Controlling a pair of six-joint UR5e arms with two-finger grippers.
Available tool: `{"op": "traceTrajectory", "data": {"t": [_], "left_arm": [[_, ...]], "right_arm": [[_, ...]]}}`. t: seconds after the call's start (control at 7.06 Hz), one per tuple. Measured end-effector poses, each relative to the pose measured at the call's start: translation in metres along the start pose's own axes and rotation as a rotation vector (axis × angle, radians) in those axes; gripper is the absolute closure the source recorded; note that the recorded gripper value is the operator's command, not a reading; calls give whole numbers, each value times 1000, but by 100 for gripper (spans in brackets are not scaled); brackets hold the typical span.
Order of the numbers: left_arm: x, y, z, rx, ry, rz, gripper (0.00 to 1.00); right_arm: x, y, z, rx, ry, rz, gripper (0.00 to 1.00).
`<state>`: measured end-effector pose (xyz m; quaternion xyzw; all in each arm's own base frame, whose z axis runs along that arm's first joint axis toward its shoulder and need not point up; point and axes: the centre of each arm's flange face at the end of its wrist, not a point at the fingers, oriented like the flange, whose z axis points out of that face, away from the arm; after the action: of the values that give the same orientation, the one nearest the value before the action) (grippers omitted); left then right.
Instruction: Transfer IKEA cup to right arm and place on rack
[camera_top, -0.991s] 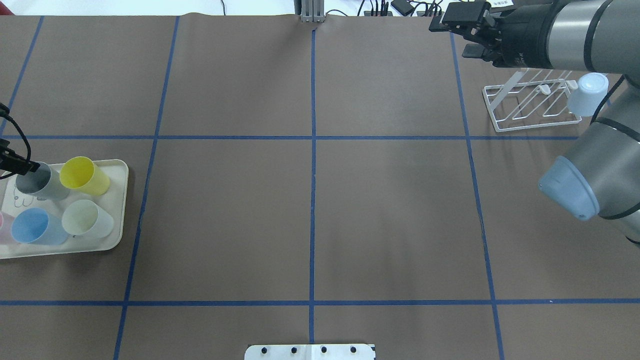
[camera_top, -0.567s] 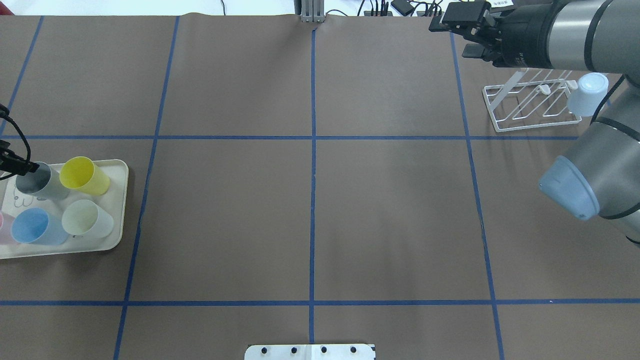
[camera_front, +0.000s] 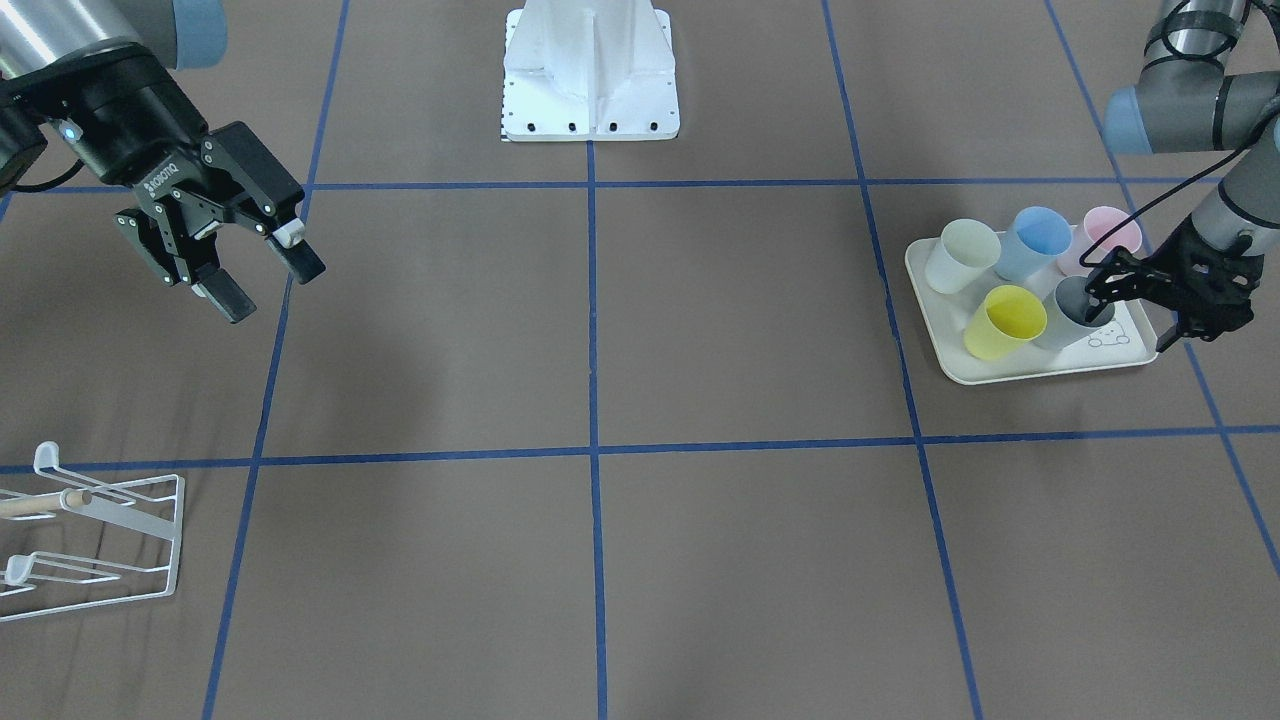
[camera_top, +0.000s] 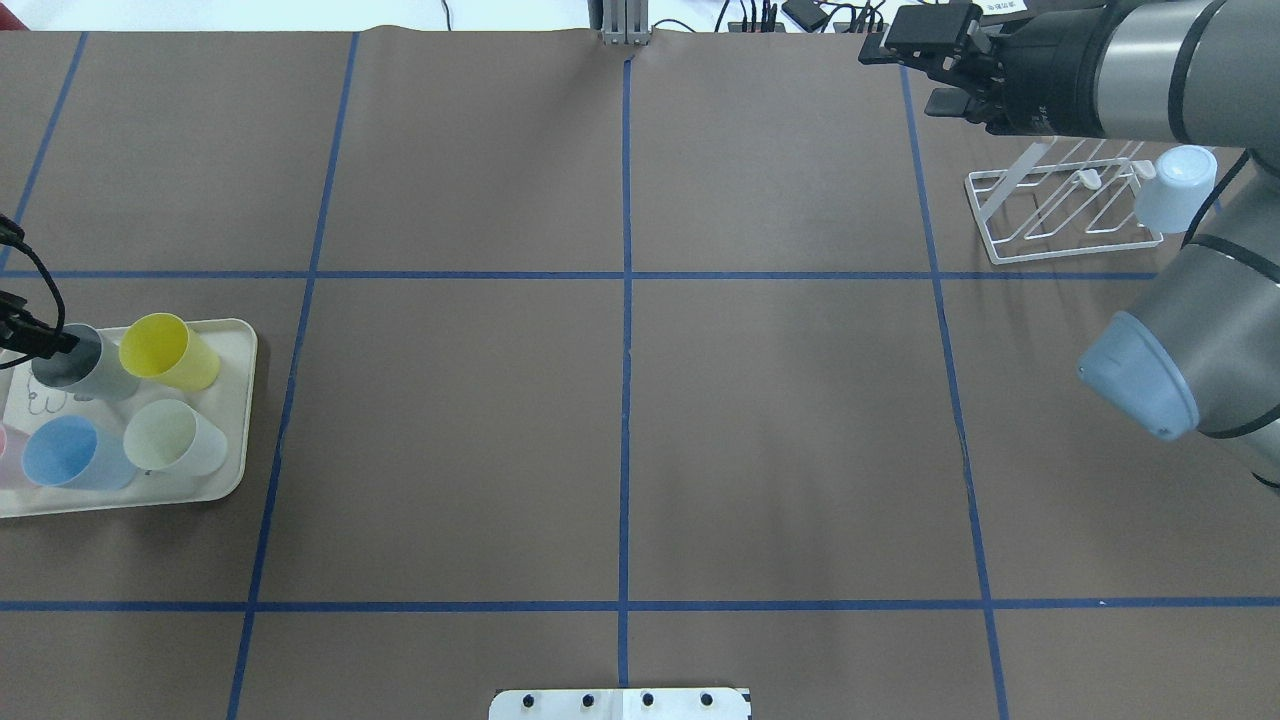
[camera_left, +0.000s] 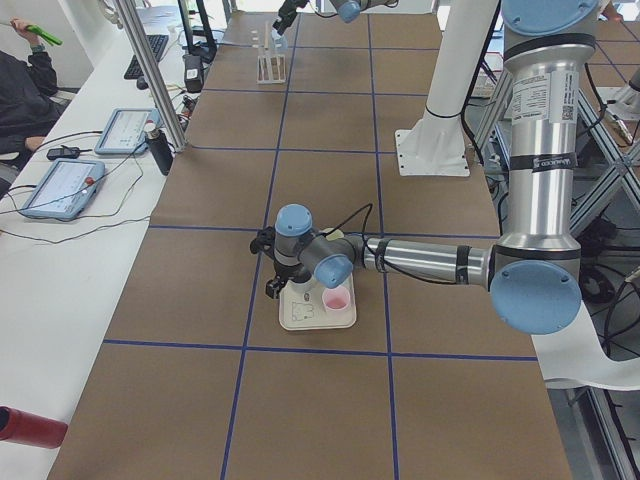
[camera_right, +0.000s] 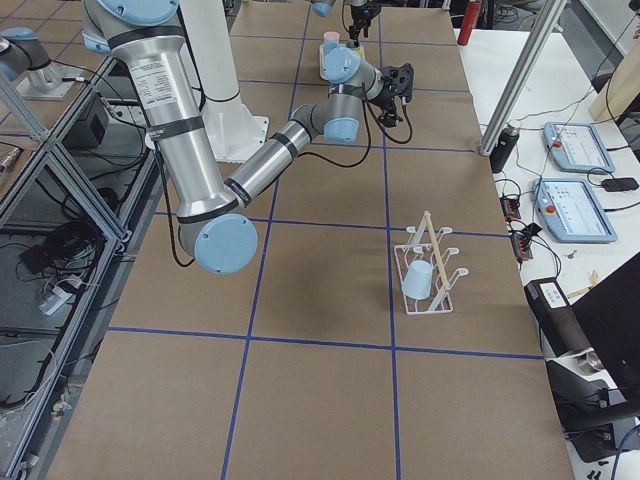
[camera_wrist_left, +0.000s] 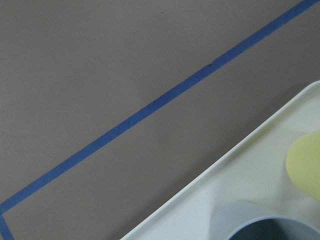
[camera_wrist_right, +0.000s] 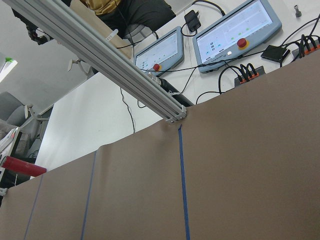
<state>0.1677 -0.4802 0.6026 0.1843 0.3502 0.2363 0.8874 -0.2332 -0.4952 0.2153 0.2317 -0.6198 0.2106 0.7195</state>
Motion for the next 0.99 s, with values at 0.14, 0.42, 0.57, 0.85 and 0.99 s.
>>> {"op": "traceTrajectory", "data": {"t": [0.14, 0.42, 0.57, 0.85, 0.99], "left_arm": [[2, 1, 2, -7, 2, -1, 36], [5, 1, 5, -13, 7, 4, 50], [9, 0, 6, -15, 10, 9, 56], [12, -1, 6, -14, 14, 18, 59], [14, 0, 4, -12, 14, 22, 62]], "right_arm": [[0, 0, 0, 0, 0, 0, 0], [2, 0, 2, 0, 3, 1, 0], [3, 0, 3, 0, 5, 1, 0], [4, 0, 4, 0, 7, 2, 0], [4, 0, 4, 0, 7, 2, 0]]}}
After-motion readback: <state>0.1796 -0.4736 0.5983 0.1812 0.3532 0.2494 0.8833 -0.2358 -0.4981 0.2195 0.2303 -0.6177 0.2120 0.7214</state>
